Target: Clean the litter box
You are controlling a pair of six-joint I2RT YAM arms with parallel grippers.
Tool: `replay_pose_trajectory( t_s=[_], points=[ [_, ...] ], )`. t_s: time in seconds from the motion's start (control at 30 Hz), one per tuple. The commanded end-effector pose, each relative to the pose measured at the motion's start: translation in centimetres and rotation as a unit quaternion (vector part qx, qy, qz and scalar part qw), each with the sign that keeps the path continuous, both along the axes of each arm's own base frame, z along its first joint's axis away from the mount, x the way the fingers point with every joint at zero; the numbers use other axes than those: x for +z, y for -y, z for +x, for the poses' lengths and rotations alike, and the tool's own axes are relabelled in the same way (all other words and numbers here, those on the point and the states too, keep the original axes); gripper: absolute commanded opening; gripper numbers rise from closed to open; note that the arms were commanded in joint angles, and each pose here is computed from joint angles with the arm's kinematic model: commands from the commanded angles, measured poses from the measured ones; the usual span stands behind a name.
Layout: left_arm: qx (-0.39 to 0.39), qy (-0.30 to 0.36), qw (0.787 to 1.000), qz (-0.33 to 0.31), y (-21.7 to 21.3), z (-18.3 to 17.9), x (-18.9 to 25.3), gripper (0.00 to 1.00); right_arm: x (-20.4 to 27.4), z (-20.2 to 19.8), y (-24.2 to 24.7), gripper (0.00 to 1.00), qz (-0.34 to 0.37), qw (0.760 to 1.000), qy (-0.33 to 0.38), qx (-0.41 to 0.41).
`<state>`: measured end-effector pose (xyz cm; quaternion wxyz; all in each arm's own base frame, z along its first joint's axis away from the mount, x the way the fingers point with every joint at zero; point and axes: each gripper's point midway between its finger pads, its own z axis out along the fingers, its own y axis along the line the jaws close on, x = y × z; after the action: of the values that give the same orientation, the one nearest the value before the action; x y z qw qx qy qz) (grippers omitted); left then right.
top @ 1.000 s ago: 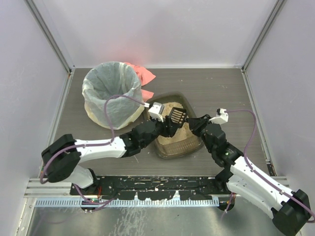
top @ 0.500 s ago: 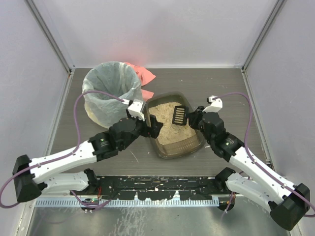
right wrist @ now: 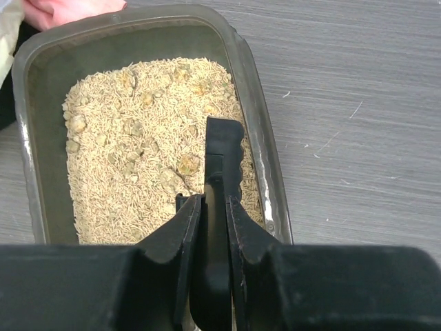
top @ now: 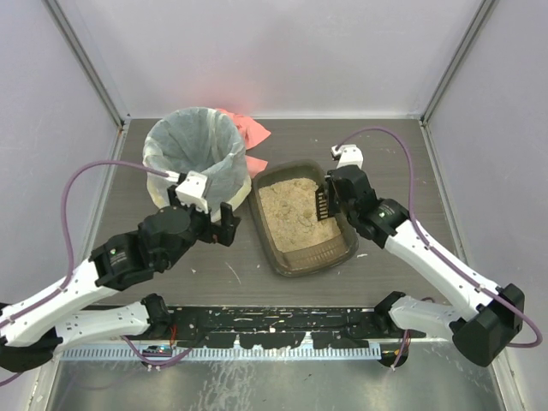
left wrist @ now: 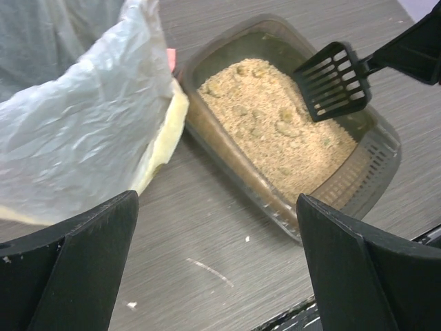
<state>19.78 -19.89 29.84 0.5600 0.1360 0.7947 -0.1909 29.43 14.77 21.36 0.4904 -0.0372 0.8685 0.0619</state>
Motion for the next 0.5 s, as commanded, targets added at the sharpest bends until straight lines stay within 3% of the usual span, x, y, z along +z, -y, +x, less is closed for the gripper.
replay_pose_trajectory(
  t_s=[0.0,0.47],
  points=[
    [0.030,0.008,0.998,0.045,-4.0,-0.7,0.7,0.99,2.1,1.1,-0.2,0.01,-0.044,0.999,0.008,0.023],
    [0.068,0.075,0.994,0.030,-9.5,-1.6,2.9,0.98,2.7,2.6,-2.0,0.01,-0.183,0.983,-0.003,0.017]
  ],
)
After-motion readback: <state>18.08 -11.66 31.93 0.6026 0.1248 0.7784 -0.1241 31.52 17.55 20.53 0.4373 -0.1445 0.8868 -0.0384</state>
